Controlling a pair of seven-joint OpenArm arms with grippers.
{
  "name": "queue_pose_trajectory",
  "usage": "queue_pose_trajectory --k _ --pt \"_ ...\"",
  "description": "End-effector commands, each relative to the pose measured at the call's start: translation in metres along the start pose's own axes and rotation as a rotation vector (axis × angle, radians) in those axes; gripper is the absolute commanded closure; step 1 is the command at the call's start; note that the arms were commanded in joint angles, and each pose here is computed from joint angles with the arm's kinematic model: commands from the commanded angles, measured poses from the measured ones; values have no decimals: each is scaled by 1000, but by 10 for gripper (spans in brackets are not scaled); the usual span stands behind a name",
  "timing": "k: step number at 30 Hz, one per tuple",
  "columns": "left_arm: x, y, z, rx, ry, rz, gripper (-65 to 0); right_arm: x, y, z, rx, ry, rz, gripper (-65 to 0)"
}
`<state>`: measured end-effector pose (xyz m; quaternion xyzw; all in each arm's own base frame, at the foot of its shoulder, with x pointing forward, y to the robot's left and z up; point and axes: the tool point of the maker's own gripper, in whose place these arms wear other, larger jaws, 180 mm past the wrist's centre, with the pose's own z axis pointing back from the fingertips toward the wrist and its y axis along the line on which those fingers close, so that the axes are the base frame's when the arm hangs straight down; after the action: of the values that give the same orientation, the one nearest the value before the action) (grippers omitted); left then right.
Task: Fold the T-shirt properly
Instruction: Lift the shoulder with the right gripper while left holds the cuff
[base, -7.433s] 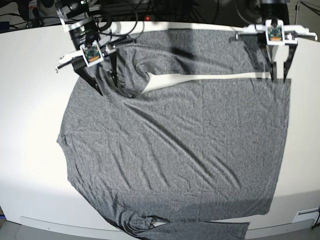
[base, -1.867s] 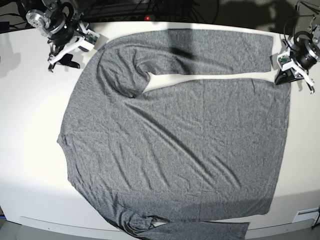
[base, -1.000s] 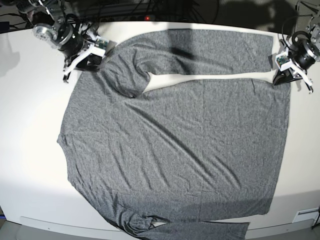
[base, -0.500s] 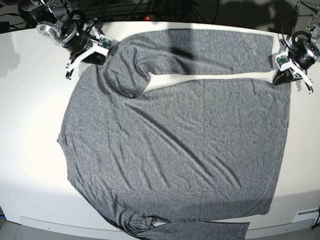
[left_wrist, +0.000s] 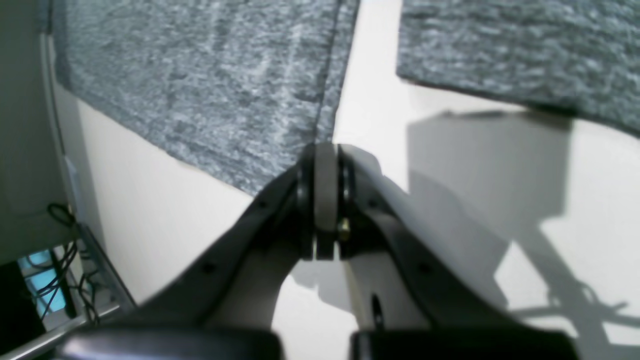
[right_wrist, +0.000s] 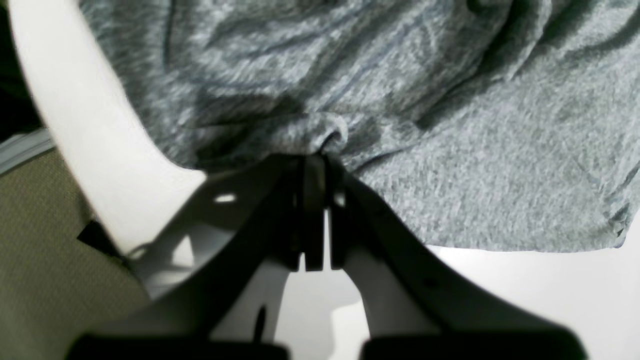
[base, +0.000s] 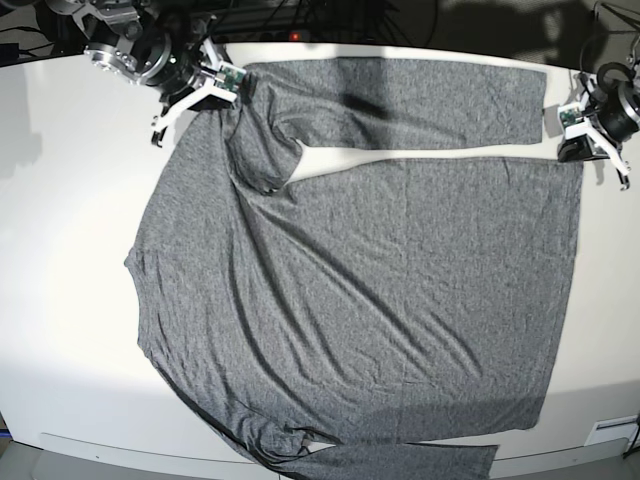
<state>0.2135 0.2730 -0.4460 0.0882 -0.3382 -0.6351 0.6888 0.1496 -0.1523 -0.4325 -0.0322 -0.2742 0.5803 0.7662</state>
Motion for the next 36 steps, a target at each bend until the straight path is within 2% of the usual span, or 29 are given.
queue_pose_trajectory --k 1,10,13,14,16,22,28,30,32,34,36 --pt "-4 8 5 4 12 -27 0 -3 -6 3 -23 18 2 0" --pt "-22 19 7 55 135 -36 0 -3 -7 3 -29 18 -1 0" --pt "-23 19 7 55 140 -36 -220 -3 -7 3 -29 18 0 0" --pt "-23 19 7 55 140 -36 -264 -3 -7 3 -29 18 -1 0" --pt "-23 19 7 55 140 -36 -284 -3 -7 3 -29 18 0 0" --pt "-19 19 2 57 134 -83 -284 -3 -7 3 -29 17 0 0" --pt "-23 18 -15 67 155 -39 -272 -3 -7 3 -29 17 0 0" --pt "-34 11 -16 35 190 -103 -216 -3 -7 3 -29 17 0 0" --pt "-42 7 -14 16 216 -153 -105 -3 -7 3 -29 17 0 0" --pt "-49 4 -13 9 235 -157 0 -3 -7 3 -29 16 0 0" --pt "-52 4 -12 8 254 -156 0 -3 -7 3 -29 16 0 0"
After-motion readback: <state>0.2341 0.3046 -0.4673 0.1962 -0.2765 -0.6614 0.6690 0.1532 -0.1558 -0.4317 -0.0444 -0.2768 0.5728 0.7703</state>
